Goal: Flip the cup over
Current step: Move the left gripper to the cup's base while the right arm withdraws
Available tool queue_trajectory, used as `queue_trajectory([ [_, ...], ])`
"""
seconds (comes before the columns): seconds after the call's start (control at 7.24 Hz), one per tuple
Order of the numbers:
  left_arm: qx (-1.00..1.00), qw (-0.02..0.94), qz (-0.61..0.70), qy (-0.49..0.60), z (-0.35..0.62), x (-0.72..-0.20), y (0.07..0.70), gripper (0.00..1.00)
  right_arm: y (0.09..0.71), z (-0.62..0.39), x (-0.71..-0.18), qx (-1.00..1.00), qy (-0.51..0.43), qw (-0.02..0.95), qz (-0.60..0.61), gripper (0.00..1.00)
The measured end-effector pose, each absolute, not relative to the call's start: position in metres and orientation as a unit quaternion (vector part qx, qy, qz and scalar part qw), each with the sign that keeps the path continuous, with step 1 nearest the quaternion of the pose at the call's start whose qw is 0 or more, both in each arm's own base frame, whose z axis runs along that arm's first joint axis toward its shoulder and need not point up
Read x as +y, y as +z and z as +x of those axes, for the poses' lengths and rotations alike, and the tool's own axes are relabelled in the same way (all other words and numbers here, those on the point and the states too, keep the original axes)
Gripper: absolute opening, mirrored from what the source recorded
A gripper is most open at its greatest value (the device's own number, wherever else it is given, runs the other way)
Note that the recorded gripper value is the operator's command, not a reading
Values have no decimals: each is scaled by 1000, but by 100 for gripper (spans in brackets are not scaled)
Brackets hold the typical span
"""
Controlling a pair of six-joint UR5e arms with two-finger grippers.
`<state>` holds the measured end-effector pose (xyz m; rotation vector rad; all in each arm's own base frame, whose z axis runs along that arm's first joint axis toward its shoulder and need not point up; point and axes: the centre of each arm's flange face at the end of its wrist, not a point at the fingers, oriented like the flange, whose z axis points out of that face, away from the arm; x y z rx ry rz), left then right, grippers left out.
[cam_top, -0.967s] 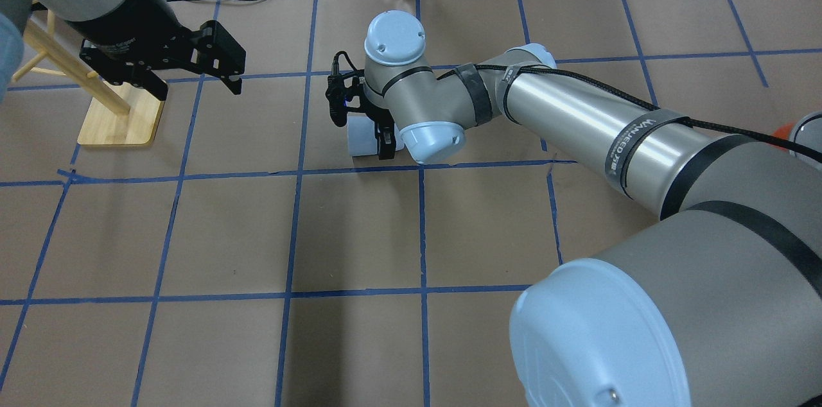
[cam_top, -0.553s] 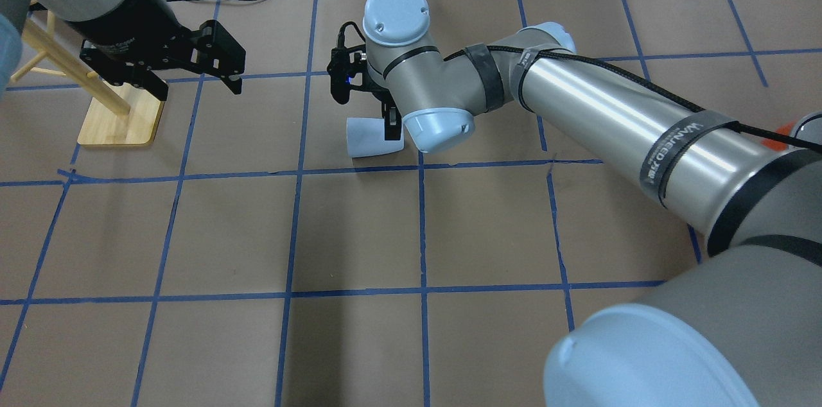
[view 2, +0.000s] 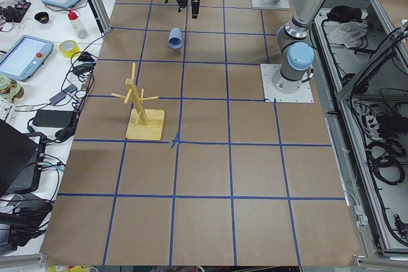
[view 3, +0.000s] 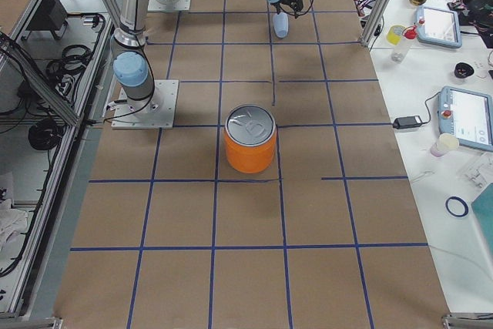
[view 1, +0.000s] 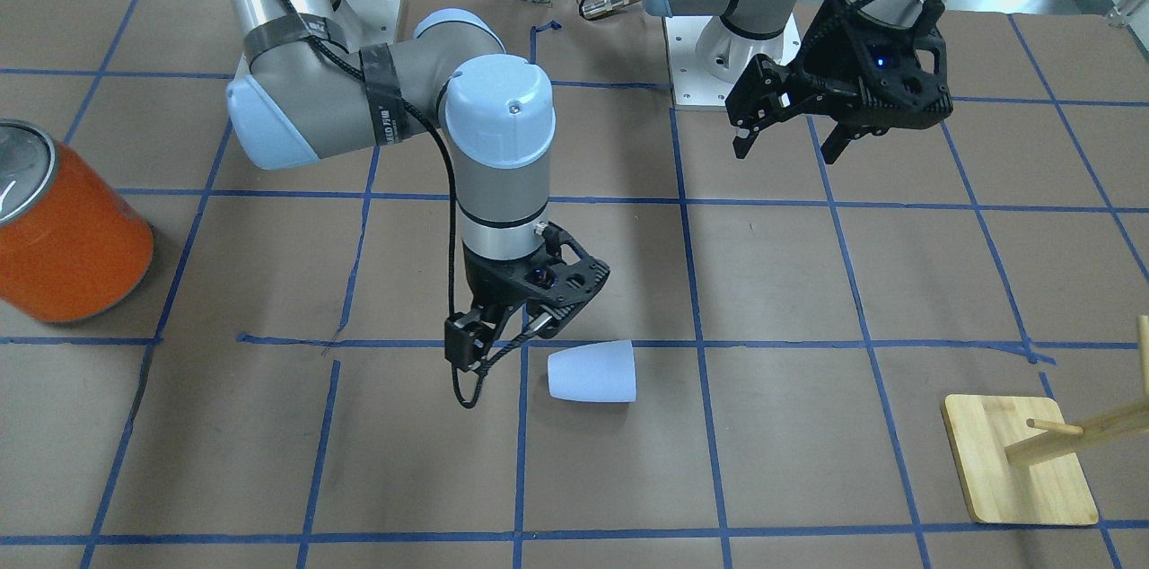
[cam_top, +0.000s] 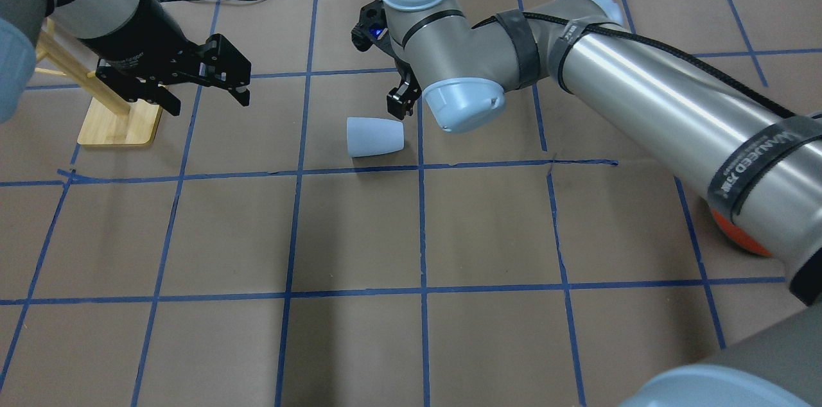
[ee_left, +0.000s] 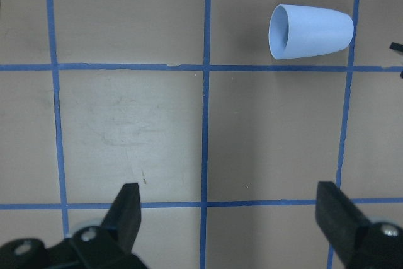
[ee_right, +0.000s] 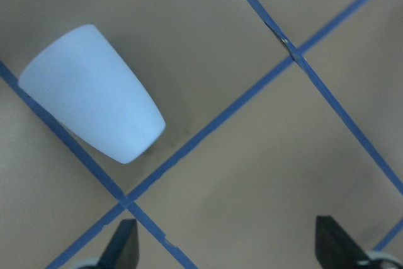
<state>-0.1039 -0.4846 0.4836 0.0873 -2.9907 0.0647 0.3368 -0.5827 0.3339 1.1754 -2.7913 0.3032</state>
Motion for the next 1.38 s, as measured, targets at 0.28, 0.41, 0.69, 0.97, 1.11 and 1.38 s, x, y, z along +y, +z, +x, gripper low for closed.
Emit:
queue_trajectory([
  [0.28, -988, 153, 38, 6, -92, -510, 435, 100, 370, 252, -593, -974, 64, 40, 214, 100],
  [0.41, -982, 186, 40, 7, -93, -528, 401, 100, 386, 220, -589, -990, 51, 37, 126, 100],
  [0.69, -960, 276, 45, 3, -103, -557, 338, 100, 409, 181, -573, -999, 31, 35, 26, 100],
  [0.97, -949, 311, 48, -1, -105, -581, 281, 100, 440, 143, -550, -999, 5, 37, -34, 100],
  [1.11, -943, 328, 48, 0, -107, -592, 257, 100, 452, 129, -541, -998, -3, 39, -50, 100],
  [1.38, -934, 353, 54, -14, -112, -599, 223, 100, 456, 116, -532, -997, -23, 41, -62, 100],
])
